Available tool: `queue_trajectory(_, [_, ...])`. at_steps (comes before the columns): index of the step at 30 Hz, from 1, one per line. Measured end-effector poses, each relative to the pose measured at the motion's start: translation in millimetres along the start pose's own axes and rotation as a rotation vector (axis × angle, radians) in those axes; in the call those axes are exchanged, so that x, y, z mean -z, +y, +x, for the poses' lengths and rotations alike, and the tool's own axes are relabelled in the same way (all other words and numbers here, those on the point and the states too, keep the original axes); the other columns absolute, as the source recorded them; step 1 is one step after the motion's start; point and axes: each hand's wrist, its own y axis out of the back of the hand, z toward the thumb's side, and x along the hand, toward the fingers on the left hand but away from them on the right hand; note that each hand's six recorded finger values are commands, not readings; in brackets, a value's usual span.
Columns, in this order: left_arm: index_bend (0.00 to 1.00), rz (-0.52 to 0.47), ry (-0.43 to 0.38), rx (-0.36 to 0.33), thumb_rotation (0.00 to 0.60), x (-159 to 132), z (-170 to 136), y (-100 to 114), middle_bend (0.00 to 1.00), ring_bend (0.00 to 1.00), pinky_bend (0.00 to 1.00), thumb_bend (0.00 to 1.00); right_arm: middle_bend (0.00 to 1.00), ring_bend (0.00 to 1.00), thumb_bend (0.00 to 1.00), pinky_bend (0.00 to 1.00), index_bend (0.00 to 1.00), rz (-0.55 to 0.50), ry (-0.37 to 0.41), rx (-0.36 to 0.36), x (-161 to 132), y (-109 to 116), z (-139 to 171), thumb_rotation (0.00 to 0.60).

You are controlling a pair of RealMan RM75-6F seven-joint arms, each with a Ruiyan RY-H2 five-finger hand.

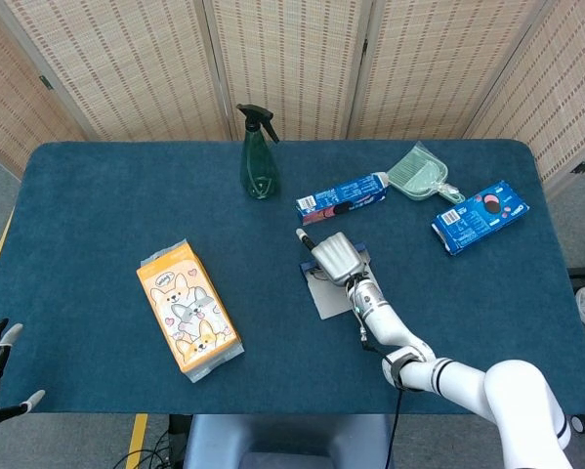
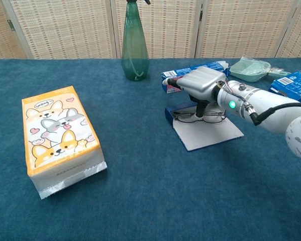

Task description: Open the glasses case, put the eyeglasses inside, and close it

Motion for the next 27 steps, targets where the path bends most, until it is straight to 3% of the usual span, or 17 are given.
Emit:
queue_trajectory(14, [0.0, 0.003, -0.001, 0.001, 0.6, -1, 1, 0, 0.0, 0.0, 0.16, 0.13, 1.0, 1.0, 0.19, 0.9, 0.0, 0.02, -0.023, 0.017, 7, 1, -14, 0.6])
queue_trajectory(27, [0.0, -0.007, -0.019, -0.006, 0.6, -6, 3, 1, 0.0, 0.0, 0.16, 0.13, 1.0, 1.0, 0.2, 0.9, 0.0, -0.046, 0.016, 0.04, 24, 4, 24, 0.6])
